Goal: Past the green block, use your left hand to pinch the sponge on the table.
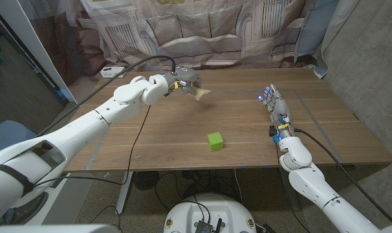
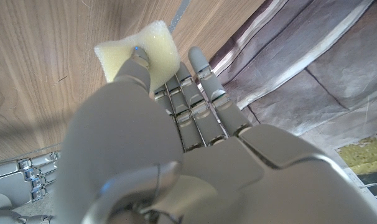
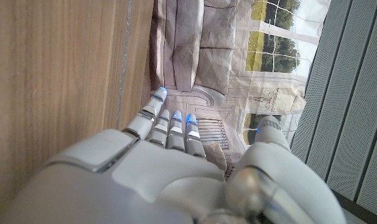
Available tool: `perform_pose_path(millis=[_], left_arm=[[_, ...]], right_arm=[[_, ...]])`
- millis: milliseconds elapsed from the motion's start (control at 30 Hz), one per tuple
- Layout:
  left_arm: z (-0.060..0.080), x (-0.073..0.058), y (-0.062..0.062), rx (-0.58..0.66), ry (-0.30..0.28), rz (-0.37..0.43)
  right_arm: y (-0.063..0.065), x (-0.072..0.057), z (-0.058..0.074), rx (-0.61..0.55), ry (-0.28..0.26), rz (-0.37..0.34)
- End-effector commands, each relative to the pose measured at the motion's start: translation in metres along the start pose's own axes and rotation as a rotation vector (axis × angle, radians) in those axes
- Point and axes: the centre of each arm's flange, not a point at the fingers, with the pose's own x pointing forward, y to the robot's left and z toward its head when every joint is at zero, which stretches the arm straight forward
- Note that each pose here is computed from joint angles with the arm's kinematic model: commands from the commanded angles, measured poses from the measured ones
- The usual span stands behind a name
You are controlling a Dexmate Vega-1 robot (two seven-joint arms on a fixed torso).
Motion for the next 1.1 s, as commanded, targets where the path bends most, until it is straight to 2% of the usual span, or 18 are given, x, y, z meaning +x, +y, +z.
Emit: perform_pose_path(millis=[33, 1100], left_arm=[[0.005, -0.001, -0.001, 0.005, 0.004, 0.0], [0.019, -0.013, 0.002, 0.005, 0.022, 0.027]], right_arm=[[-0.001, -0.003, 0.0, 0.0, 0.0, -0.004], [-0.005, -0.02, 0.004, -0.003, -0.01, 0.003]])
